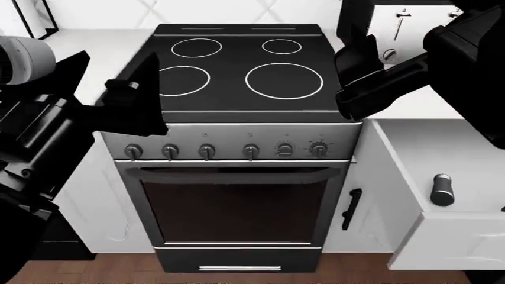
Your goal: Pick and place the shaker into the drawer. Then close the cabinet.
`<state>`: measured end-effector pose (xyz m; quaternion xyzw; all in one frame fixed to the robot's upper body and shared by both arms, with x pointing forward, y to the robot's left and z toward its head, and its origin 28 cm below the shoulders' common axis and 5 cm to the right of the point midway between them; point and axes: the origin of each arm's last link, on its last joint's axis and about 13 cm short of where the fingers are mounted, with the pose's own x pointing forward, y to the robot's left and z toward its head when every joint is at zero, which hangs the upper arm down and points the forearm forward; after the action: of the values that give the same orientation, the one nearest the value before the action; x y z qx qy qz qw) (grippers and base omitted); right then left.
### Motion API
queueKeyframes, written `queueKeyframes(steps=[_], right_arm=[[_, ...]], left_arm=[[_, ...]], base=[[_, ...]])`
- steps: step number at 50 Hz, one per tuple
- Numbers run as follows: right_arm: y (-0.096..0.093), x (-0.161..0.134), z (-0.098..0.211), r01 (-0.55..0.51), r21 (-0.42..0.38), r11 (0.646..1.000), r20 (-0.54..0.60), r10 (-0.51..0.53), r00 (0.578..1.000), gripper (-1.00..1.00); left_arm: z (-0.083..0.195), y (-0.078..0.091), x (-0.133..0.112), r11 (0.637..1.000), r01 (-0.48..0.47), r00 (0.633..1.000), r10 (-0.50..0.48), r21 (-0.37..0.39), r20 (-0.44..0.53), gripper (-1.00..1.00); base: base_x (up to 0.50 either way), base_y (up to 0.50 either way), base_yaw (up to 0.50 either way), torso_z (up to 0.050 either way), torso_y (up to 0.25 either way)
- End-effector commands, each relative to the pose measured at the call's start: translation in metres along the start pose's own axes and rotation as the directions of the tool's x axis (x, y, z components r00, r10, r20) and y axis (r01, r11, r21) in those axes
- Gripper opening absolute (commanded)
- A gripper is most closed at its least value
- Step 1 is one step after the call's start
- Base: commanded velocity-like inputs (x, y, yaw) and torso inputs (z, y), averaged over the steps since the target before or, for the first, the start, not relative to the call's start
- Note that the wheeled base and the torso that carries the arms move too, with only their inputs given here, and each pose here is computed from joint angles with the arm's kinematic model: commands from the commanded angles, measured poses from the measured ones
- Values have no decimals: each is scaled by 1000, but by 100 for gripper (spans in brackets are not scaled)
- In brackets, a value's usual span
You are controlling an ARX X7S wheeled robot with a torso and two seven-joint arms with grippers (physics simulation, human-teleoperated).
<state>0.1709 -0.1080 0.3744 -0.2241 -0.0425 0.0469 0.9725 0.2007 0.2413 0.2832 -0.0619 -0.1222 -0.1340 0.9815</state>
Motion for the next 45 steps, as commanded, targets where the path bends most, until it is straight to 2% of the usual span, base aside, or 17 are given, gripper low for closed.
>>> queueKeyframes(steps=[1,9,13,15,19,21,23,24,26,29,31,34,37,41,45], right_arm=[[1,1,-4,-4,9,1000,-4,4,1000,100],[5,4,-15,-10,41,999,-9,11,1000,100],[16,17,-30,-41,111,993,-6,42,999,100],[24,28,-50,-56,178,982,-29,62,998,100],[42,51,-99,-51,310,949,-67,75,995,100],[52,66,-128,-6,375,927,-95,45,994,100],[57,77,-151,110,366,924,-130,-67,989,100],[59,80,-160,139,370,919,-134,-95,986,100],[66,84,-179,156,349,924,-153,-107,982,100],[74,88,-196,109,394,912,-124,-65,990,100],[78,90,-204,70,450,890,-106,-24,994,100],[90,101,-224,0,535,845,-80,50,996,100],[100,112,-244,-13,568,823,-85,75,994,100],[113,123,-281,42,627,778,-138,57,989,100],[128,131,-308,55,651,757,-186,89,979,100]], left_arm=[[-1,-2,-1,1000,10,1000,-10,6,-5,100],[-9,-5,-5,1000,11,999,-11,23,-32,100],[-23,-10,-10,1000,15,998,-14,22,-66,100],[-37,-15,-14,998,59,994,-61,-23,-92,100],[-80,-22,-18,997,65,985,-69,-33,-158,100],[-107,-24,-13,998,-4,988,-6,-63,-151,100],[-126,-23,-5,989,-121,989,113,-82,-98,100],[-132,-23,-3,988,-132,989,126,-84,-80,100],[-149,-23,0,983,-181,982,181,5,-50,100],[-174,-20,2,980,-181,980,187,76,-70,100],[-190,-18,1,988,-146,976,151,42,-158,100],[-215,-14,10,980,-195,947,200,46,-253,100],[-236,-14,15,973,-217,932,229,74,-282,100],[-268,-14,20,955,-248,909,287,162,-302,100],[-287,-12,24,942,-256,895,317,219,-315,100]], base=[[-215,500,0,0,0],[-210,500,0,0,0],[-86,500,0,0,0],[0,0,0,0,0],[0,0,0,0,0],[0,0,0,0,0],[0,0,0,0,0],[0,0,0,0,0],[0,0,0,0,0],[0,0,0,0,0],[0,0,0,0,0],[0,0,0,0,0],[0,0,0,0,0],[0,0,0,0,0],[0,0,0,0,0]])
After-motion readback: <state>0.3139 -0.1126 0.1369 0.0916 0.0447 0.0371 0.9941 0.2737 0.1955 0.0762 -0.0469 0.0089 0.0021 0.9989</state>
